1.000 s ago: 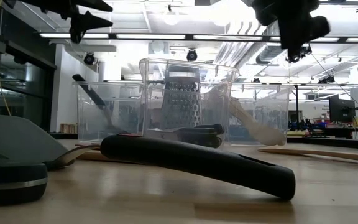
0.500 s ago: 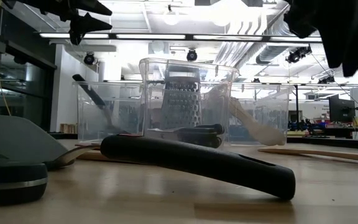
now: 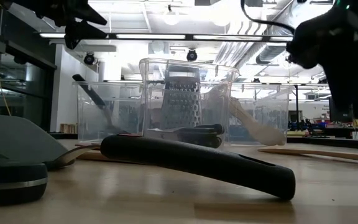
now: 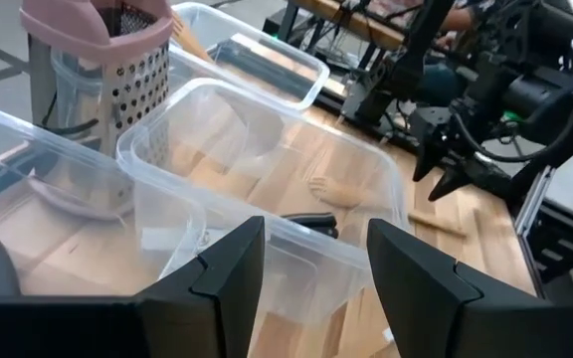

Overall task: Pick & Place Kitchen Items
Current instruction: Put the brown serving fork into the middle transparent bin

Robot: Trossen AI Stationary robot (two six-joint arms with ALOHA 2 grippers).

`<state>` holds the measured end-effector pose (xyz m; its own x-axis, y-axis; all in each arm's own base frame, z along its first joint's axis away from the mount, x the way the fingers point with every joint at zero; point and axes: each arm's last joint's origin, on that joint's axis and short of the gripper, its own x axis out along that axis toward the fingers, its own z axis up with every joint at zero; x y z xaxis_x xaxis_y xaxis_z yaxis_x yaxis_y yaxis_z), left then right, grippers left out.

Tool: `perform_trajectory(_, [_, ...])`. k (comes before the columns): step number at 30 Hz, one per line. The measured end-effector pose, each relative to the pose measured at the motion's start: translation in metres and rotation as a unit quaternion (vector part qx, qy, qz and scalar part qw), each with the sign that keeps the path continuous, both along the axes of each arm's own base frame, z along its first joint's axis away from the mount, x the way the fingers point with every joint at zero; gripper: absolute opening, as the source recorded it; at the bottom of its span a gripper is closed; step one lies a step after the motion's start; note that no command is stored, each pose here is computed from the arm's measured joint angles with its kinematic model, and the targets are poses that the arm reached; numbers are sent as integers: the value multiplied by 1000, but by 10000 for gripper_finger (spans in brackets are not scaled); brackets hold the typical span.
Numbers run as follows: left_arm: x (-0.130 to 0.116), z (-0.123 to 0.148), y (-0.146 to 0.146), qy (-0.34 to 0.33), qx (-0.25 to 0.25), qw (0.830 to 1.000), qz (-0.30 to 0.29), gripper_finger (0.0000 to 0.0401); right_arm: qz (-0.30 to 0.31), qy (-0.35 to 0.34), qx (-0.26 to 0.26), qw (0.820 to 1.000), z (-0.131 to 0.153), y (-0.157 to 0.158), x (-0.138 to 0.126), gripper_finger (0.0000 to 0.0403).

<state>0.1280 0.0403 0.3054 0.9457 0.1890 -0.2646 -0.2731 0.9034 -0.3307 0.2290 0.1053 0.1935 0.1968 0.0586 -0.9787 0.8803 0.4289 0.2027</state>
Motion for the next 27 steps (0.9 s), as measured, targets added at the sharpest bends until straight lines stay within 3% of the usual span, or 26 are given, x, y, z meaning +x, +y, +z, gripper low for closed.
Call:
perform_trajectory(11, [0, 0, 0, 1, 1, 1000, 0, 177, -25, 56, -16, 998, -41, 8, 16, 191])
perform_trajectory(27, [0, 0, 0, 1, 1, 1000, 0, 177, -60, 85, -26, 994, -70, 12, 25, 137])
